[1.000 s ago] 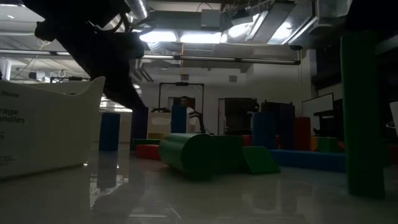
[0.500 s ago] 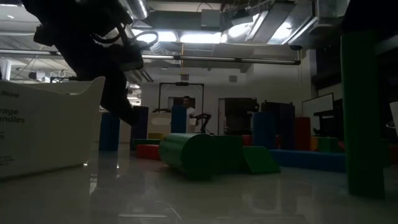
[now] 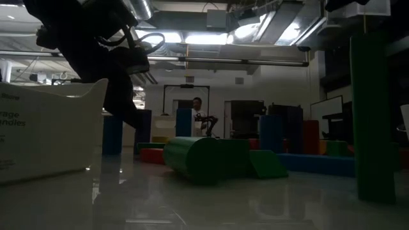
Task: Sort blocks
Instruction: Put the purple block into the middle white bin
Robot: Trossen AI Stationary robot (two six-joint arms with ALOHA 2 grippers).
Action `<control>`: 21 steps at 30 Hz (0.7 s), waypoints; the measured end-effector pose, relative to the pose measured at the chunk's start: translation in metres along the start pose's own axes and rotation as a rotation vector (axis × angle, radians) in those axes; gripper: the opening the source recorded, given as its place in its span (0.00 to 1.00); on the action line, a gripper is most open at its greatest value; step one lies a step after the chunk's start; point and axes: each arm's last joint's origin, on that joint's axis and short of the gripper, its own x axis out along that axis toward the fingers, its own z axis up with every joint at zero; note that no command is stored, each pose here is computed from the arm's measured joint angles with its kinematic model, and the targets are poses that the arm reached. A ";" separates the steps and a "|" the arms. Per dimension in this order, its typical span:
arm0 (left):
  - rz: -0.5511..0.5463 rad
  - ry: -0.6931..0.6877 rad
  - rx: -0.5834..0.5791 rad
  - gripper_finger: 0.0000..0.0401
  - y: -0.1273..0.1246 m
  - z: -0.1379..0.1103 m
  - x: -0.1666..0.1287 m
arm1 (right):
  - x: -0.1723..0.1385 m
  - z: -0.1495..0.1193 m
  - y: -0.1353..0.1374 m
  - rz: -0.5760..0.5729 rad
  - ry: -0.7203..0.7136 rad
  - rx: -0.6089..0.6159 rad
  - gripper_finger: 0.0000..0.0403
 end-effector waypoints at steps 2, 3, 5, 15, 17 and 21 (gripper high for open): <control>0.000 0.000 0.000 0.19 0.000 0.000 0.000 | 0.000 0.000 0.000 0.001 0.004 -0.015 0.55; 0.000 0.000 0.001 0.19 0.000 0.000 0.000 | 0.001 0.000 0.001 0.000 0.007 -0.022 0.55; -0.001 -0.001 0.007 0.18 0.000 0.001 -0.001 | 0.004 -0.001 0.003 -0.005 0.016 -0.047 0.55; -0.036 -0.103 0.075 0.11 -0.009 0.035 -0.014 | 0.052 -0.014 0.032 -0.017 0.150 -0.220 0.55; -0.046 -0.131 0.074 0.11 -0.011 0.043 -0.019 | 0.061 -0.018 0.037 -0.021 0.188 -0.235 0.55; -0.140 -0.159 0.064 0.12 -0.015 0.061 -0.036 | 0.080 -0.025 0.046 -0.018 0.243 -0.273 0.55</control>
